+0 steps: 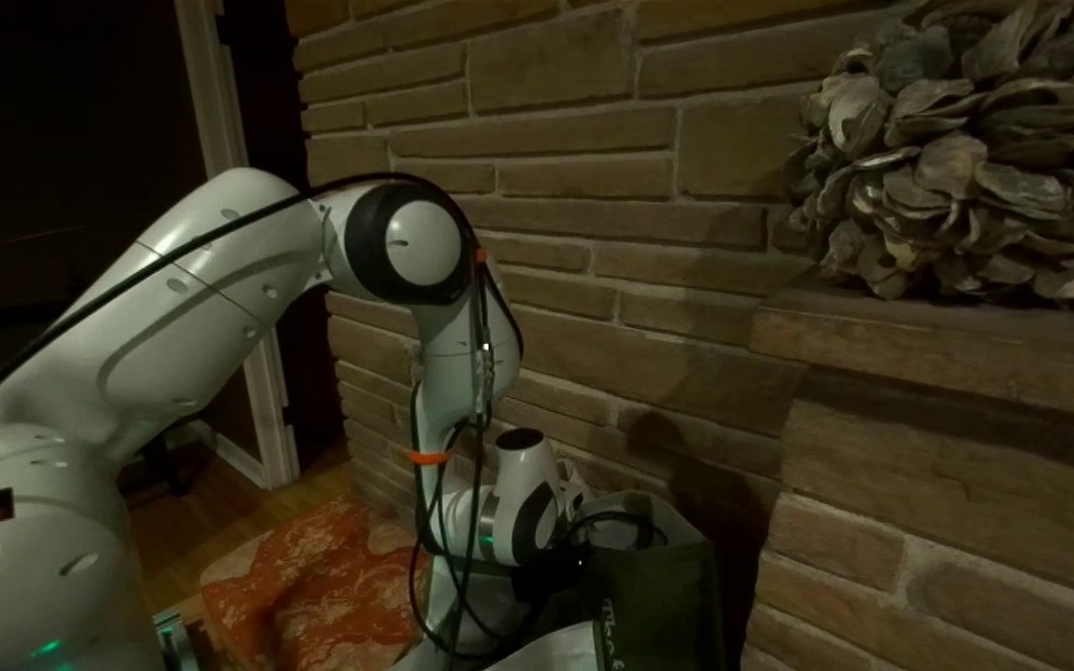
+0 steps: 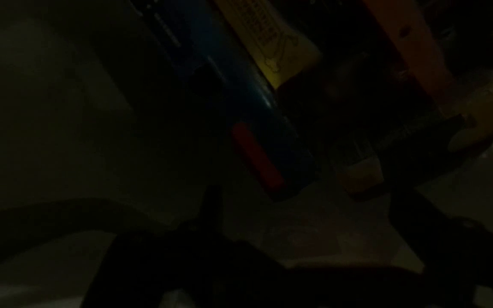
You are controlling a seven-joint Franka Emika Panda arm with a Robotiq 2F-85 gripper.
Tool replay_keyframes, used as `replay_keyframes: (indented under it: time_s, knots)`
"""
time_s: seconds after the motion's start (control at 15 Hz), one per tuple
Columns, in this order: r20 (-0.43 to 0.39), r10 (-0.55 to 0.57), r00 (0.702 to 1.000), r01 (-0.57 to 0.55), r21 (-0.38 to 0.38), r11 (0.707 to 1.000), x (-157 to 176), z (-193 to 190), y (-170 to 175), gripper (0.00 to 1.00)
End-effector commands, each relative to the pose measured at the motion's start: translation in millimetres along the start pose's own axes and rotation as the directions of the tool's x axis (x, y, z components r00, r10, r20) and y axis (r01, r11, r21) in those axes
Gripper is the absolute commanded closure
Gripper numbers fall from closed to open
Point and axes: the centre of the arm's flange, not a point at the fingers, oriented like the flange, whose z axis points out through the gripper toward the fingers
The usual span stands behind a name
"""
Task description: Remove the box from the bag
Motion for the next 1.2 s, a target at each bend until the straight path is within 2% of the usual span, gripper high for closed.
replay_keyframes:
  time_s: [0.0, 0.67, 1.13]
  knots:
    - [-0.004, -0.054, 0.999, 0.054, 0.049, 0.997, -4.2, 19.3, 9.3, 0.0]
    - [0.008, -0.065, 0.998, 0.065, 0.057, 0.996, -12.0, 42.5, 26.3, 0.0]
    - [-0.001, -0.111, 0.994, 0.111, 0.002, 0.994, -9.2, 64.3, 29.4, 0.0]
